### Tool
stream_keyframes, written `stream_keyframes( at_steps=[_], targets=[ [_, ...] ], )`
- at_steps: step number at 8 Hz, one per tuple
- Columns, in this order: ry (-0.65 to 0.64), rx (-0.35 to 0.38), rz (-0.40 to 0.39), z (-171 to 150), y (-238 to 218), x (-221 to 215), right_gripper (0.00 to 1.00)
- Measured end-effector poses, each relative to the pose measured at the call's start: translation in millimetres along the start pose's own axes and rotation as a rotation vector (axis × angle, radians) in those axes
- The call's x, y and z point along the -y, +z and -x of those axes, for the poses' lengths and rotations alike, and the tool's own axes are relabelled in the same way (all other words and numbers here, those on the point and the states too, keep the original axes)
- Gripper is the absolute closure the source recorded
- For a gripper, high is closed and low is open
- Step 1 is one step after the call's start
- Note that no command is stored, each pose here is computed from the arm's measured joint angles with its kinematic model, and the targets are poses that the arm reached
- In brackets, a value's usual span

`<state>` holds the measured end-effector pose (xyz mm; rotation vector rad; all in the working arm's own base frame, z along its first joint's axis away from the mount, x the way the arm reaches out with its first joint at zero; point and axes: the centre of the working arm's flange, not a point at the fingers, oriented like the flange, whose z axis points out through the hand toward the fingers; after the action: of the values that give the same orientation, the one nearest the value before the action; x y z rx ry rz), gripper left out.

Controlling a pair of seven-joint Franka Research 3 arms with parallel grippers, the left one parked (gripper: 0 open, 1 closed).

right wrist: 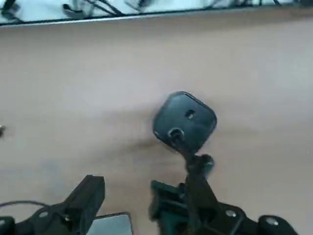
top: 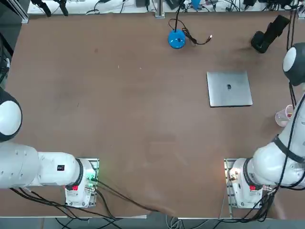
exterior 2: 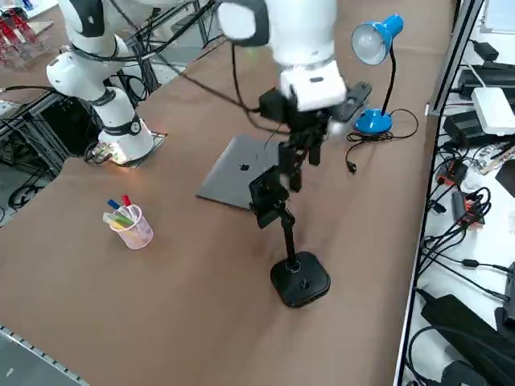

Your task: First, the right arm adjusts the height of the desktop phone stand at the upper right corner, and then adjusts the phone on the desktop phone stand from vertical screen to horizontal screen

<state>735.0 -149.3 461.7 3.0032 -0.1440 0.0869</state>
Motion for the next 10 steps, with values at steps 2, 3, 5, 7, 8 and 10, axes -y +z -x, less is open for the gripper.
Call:
stream_keyframes(
  at_steps=[2,3,5,7,8,10],
  targets=[
    [-0.104,0.018,0.035,-2,-4,61,0.0],
    [-0.177,0.04,0.056,-1,0,84,0.0],
    [-0.388,0.119,0.177,2,26,117,0.0],
    [-0.583,0.226,0.282,6,76,143,0.0],
    [-0.666,0.282,0.358,7,103,149,0.0],
    [-0.83,0.396,0.531,8,148,160,0.0]
  ],
)
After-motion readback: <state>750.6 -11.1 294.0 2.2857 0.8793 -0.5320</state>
